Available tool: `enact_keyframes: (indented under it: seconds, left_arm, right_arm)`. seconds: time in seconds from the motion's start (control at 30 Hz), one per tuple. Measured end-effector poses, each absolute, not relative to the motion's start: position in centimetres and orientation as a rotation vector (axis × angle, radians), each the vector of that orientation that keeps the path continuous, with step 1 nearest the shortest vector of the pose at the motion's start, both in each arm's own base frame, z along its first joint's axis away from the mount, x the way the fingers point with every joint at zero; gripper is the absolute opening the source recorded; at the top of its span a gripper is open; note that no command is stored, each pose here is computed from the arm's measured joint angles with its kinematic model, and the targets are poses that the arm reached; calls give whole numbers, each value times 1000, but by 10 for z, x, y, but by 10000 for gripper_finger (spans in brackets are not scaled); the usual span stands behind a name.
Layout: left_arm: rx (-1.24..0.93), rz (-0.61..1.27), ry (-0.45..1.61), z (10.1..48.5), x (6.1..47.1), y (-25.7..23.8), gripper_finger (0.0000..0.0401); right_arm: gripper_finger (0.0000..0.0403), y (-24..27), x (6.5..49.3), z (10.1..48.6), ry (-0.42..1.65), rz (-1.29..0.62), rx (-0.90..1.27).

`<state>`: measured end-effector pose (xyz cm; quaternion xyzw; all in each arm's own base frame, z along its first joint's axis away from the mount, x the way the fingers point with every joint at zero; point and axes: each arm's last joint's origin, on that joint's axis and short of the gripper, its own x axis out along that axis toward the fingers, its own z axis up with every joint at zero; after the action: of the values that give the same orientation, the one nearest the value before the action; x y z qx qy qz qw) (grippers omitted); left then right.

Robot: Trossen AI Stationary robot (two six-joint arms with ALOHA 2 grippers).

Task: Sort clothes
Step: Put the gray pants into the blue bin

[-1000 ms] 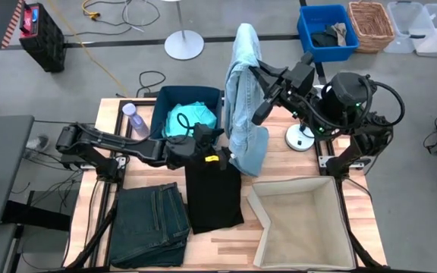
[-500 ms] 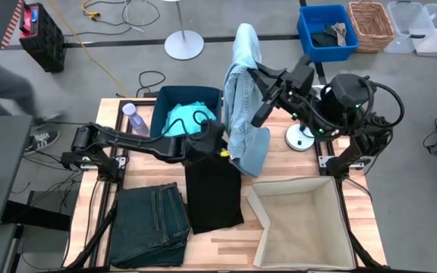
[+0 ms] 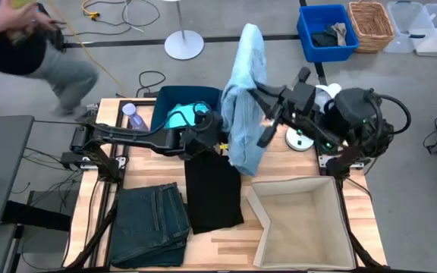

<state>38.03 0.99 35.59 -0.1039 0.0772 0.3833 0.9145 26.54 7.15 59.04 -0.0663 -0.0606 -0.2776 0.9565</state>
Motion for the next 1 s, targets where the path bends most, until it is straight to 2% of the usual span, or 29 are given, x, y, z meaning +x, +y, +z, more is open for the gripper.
enact_keyframes:
  seconds: [0.17, 0.6, 0.77, 1.0]
  left_arm:
    - [-130, 868, 127, 388, 359, 7, 5]
    - [-72, 1033, -33, 467, 267, 13, 2]
    - [-59, 1094, -80, 488, 232, 16, 1]
    - [-54, 1169, -139, 506, 203, 23, 1]
  right_arm:
    - [0, 86, 260, 582, -57, -518, -120]
    - [0, 84, 258, 553, 144, -589, -74]
    - [0, 72, 258, 534, 259, -657, -18]
    - [0, 58, 275, 512, 385, -688, 33]
